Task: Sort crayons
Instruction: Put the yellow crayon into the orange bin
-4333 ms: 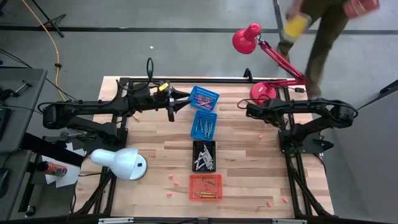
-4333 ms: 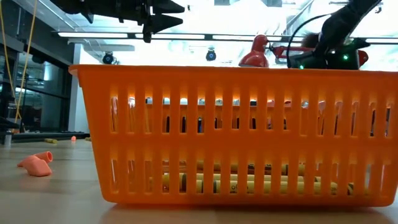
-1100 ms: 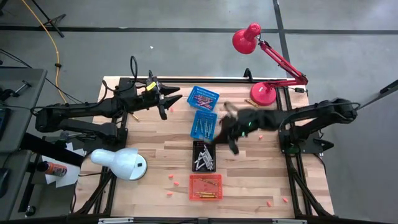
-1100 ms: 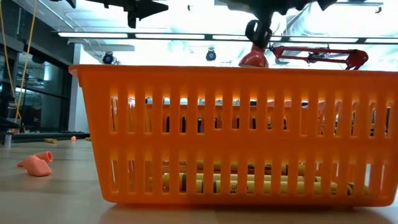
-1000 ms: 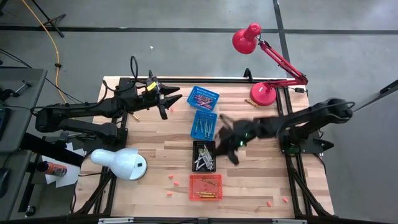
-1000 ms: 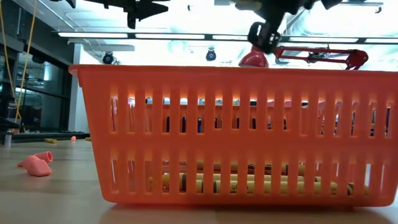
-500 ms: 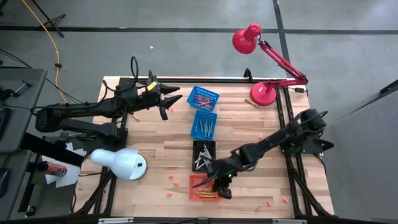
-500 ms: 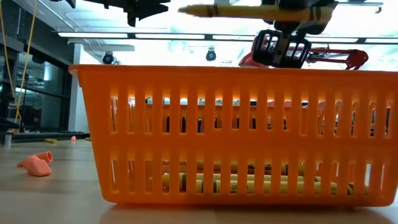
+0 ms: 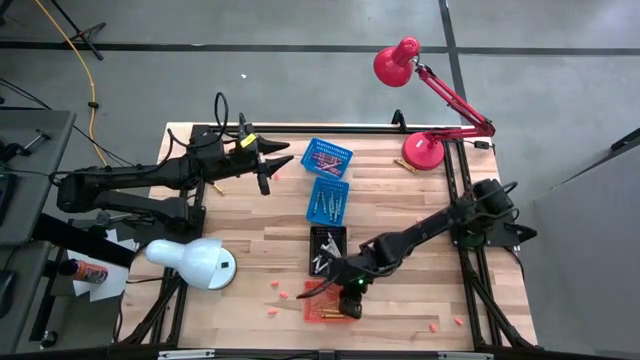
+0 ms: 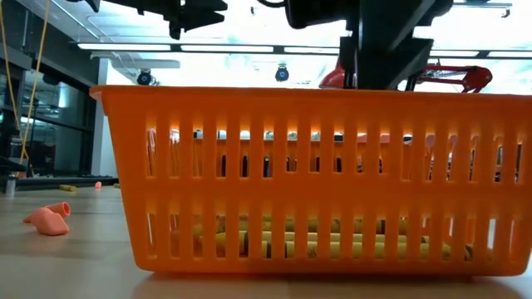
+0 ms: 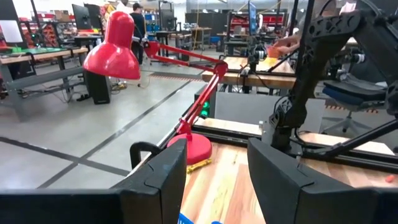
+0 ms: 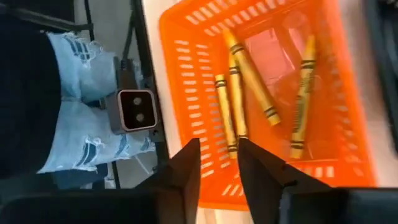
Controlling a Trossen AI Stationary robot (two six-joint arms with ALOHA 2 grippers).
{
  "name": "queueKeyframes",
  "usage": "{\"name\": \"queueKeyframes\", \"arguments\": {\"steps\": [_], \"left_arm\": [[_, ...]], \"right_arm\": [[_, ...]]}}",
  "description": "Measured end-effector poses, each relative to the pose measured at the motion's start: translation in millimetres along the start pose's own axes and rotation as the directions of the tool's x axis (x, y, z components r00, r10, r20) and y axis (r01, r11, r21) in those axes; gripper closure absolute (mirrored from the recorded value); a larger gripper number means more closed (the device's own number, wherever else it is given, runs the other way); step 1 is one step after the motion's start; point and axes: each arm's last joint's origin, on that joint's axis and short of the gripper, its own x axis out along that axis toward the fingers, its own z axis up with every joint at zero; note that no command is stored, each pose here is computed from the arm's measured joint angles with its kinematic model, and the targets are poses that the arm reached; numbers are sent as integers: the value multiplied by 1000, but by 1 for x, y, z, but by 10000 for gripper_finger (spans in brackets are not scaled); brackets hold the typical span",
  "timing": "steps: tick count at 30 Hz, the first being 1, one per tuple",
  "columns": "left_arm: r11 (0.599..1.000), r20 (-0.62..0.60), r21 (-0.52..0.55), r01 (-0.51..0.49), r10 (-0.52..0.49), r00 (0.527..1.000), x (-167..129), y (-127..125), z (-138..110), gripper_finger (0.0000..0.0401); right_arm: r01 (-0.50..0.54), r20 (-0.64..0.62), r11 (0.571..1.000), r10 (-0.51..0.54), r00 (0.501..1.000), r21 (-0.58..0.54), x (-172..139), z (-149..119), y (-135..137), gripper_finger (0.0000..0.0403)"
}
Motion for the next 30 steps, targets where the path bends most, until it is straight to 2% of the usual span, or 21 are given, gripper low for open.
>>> {"name": "queueKeyframes", "arguments": {"steps": [3, 7, 11, 14, 19, 23, 26, 30], "left_arm": [[1000, 0, 0, 0, 0, 1000, 0, 0, 0, 243], [1000, 4, 17, -2, 1, 1000, 0, 0, 0, 243], [999, 0, 50, -3, 3, 1000, 0, 0, 0, 243], [999, -3, 51, -3, 3, 1000, 0, 0, 0, 243], [999, -35, 40, -3, 4, 999, 0, 0, -3, 243], [1000, -73, 24, -2, 4, 997, 0, 0, -7, 243], [1000, -87, -28, -7, 4, 996, 0, 0, -8, 243], [995, -83, -104, -6, -2, 997, 0, 0, -8, 243]], "right_arm": [[23, -13, 1000, -23, 1000, -11, -6, 4, -4, 272], [61, -29, 991, -65, 997, -115, -37, 9, -4, 236], [247, -40, 949, -259, 965, -196, -77, -4, -20, 216], [338, -29, 921, -350, 936, -194, -105, -25, -41, 213], [315, 54, 948, -312, 948, -41, -130, -70, -86, 214], [231, 264, 973, -222, 939, -6, -140, -85, -110, 214], [222, 491, 974, -169, 854, -51, -148, -79, -119, 214], [312, 737, 936, -96, 669, -162, -165, -59, -119, 214]]}}
